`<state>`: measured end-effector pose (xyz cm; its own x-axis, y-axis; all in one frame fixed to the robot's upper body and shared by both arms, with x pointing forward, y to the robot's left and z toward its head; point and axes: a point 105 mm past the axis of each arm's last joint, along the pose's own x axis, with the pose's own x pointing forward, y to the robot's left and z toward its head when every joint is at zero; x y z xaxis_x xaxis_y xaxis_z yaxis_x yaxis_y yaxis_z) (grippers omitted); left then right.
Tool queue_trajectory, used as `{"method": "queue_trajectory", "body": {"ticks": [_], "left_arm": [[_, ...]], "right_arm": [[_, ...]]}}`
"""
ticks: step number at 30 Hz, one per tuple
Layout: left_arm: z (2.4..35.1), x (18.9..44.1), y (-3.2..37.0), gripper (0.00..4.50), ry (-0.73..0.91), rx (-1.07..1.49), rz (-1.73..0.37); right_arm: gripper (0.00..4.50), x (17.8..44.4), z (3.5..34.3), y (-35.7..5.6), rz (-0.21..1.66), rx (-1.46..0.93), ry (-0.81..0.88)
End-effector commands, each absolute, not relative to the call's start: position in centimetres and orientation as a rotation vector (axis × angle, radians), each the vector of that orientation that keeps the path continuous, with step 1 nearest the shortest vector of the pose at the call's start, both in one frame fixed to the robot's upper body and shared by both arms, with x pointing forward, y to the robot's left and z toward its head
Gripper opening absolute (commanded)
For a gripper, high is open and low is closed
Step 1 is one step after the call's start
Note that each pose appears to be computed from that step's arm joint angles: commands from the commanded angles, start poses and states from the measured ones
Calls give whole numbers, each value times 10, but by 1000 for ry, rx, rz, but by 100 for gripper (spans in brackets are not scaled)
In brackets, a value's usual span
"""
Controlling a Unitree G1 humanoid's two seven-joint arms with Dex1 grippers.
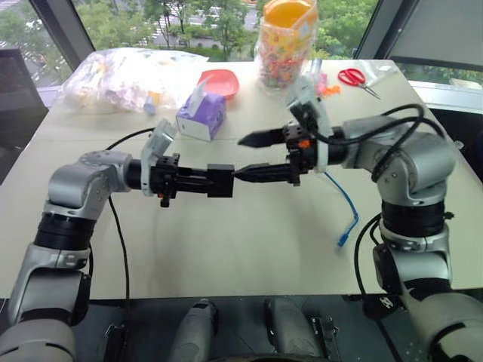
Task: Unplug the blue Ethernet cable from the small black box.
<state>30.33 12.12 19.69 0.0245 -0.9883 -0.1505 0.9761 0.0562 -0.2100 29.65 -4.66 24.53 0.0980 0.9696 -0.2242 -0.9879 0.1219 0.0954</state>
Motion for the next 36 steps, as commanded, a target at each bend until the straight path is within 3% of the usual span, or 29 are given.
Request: {"method": "queue_trajectory", "body": {"ticks": [1, 2, 4, 8, 34, 36], "left_arm": [[214, 298, 121, 47, 229, -22, -1552], [215, 298, 122, 47, 228, -21, -1551], [216, 298, 123, 47, 225, -21, -1544], [216, 298, 124, 47, 226, -17, -1534], [214, 291, 128, 47, 237, -15, -1519], [213, 291, 127, 47, 238, -15, -1517]], "right_arm": [[439, 294, 246, -44, 1473, -46, 270], [439, 295, 245, -44, 1473, -37, 277], [384, 298, 244, -43, 1467, -25, 281], [202, 300, 240, -43, 1455, -33, 297], [202, 300, 230, -47, 1454, -62, 330], [149, 299, 230, -46, 1457, -61, 330]]}}
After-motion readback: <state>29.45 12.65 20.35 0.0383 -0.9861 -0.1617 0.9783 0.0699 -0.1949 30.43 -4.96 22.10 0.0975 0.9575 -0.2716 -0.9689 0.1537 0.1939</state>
